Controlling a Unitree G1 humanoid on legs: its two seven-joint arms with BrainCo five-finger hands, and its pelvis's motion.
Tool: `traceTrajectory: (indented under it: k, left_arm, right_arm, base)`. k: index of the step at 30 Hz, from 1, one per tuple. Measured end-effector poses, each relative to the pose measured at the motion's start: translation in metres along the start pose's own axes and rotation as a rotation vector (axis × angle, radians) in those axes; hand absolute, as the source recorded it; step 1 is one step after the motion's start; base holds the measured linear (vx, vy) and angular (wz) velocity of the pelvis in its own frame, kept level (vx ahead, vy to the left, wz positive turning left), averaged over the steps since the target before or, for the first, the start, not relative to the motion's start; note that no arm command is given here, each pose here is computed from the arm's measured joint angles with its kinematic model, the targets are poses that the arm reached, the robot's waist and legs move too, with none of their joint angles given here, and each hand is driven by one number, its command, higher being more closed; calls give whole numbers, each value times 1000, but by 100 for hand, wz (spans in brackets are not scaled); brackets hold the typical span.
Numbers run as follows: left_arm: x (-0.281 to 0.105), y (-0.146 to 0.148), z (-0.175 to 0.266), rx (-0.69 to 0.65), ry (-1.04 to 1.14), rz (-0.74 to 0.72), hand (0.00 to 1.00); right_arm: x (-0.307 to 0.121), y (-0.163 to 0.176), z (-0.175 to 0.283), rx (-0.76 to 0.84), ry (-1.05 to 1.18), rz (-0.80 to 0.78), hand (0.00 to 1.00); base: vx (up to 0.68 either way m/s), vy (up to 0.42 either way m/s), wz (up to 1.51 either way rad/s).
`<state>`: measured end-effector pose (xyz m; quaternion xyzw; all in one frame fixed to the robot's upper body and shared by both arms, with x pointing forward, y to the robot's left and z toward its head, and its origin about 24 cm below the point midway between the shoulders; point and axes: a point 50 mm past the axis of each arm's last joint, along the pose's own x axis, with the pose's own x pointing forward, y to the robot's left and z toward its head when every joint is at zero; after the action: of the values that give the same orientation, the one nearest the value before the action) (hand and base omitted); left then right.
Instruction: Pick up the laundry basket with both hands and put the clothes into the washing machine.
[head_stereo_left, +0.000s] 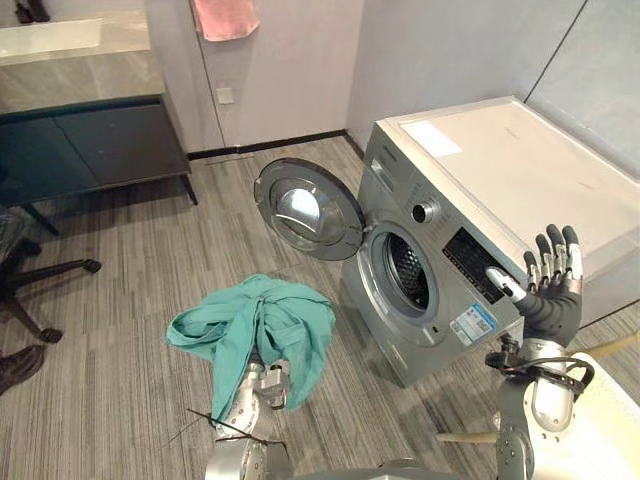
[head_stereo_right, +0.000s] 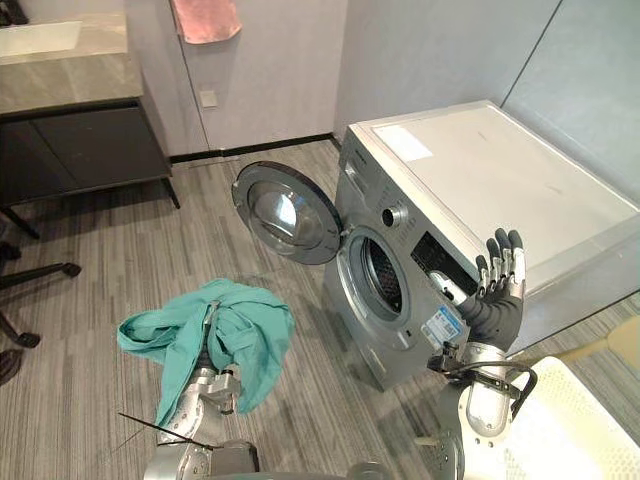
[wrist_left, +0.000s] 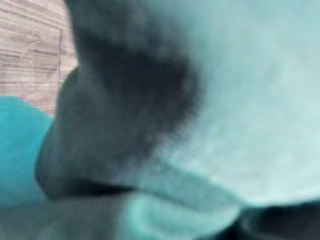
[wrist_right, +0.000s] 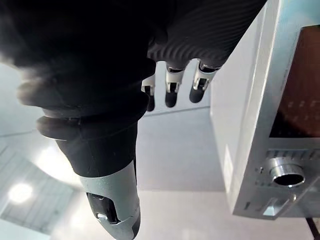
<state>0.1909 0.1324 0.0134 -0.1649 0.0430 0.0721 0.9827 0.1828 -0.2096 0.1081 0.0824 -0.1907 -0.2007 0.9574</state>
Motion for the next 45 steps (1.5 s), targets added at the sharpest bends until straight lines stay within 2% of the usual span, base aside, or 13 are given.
traceTrajectory:
  k: [3, 8, 14, 18, 21, 33, 41, 45]
  left_arm:
    - [-1, -9, -2, -4, 8, -37, 100]
    - [-1, -4, 0, 32, 8, -49, 100]
    - [-3, -8, -7, 19, 41, -56, 100]
    - [-5, -16, -8, -13, 40, -79, 100]
    - [-7, -18, -9, -16, 46, -89, 100]
    - [-8, -5, -11, 14, 56, -47, 100]
    - [-10, -5, -16, -7, 72, -11, 100]
    - [-8, 5, -13, 1, 58, 26, 100]
  right_arm:
    - [1, 1, -1, -19, 0, 7, 0]
    - [-2, 26, -32, -12, 127, 97, 0]
    - [-6, 25, -38, -24, 167, 129, 0]
    - [-8, 31, -37, -21, 178, 176, 0]
    - [-8, 41, -18, 22, 104, 207, 0]
    - [-6, 43, -19, 50, 92, 184, 0]
    - [-13, 29, -27, -9, 143, 139, 0]
    - [-15, 32, -22, -18, 127, 149, 0]
  base:
    - [89, 226, -44]
    - [178, 172, -49]
    - [308, -20, 18]
    - [420, -79, 15]
    - [253, -15, -35]
    - [127, 178, -65]
    - [-90, -7, -68]
    - [-184, 11, -127]
